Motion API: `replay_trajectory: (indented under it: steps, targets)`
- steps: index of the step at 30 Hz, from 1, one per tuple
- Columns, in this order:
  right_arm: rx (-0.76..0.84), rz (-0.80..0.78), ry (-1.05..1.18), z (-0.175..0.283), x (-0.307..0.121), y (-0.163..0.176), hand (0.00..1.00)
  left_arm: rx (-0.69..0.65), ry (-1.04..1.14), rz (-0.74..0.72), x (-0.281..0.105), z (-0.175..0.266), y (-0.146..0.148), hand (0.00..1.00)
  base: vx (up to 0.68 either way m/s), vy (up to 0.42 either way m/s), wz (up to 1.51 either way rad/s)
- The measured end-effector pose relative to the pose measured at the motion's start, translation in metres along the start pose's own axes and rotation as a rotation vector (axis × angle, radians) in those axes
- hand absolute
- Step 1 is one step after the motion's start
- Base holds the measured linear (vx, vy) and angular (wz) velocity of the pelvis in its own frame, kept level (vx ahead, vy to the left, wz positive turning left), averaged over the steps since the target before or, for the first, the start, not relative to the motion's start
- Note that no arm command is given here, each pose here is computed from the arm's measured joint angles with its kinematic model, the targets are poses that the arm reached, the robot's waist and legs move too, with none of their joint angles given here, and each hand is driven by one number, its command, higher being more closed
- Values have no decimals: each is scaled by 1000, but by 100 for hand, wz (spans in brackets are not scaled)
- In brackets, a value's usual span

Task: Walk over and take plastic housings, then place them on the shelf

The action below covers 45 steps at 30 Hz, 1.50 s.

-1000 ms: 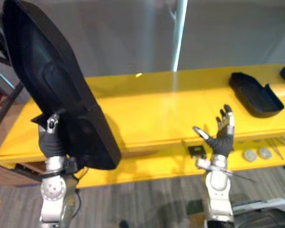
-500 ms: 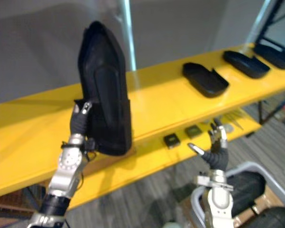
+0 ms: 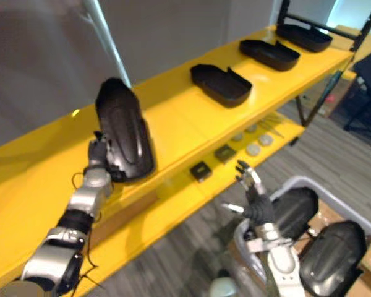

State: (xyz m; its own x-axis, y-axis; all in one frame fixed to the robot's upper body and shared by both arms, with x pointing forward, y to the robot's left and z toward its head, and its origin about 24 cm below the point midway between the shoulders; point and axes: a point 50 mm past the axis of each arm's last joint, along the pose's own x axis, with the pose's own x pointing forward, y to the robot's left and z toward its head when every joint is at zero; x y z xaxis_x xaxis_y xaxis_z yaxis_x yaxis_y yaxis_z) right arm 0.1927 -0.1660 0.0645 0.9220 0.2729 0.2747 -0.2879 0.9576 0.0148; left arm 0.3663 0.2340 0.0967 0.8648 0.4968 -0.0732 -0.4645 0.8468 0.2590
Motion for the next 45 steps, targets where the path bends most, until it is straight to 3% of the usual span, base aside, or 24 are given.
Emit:
replay_trajectory:
  steps: [8,12,16,17,36,42,45]
  targets:
    - [21,145,-7,4,13,19,0,-86,4,131,19,45,15,100,-79,-15,-2]
    - [44,181,6,3,15,31,0,-123,12,182,25,54,37,100,-2,-11,4]
    - [74,174,-19,10,16,37,0,-141,22,153,28,59,41,100,-5,-15,8]
    - [78,174,-24,11,17,38,0,-135,31,139,28,60,40,0,-5,-9,5]
    - [106,156,27,5,7,41,0,-176,90,136,29,54,38,0,-15,-4,0]
    - [111,154,38,3,4,41,0,-183,83,284,28,55,48,0,2,-3,2]
    - [123,138,62,-1,-2,42,0,-204,7,443,28,69,72,0,15,-3,-6]
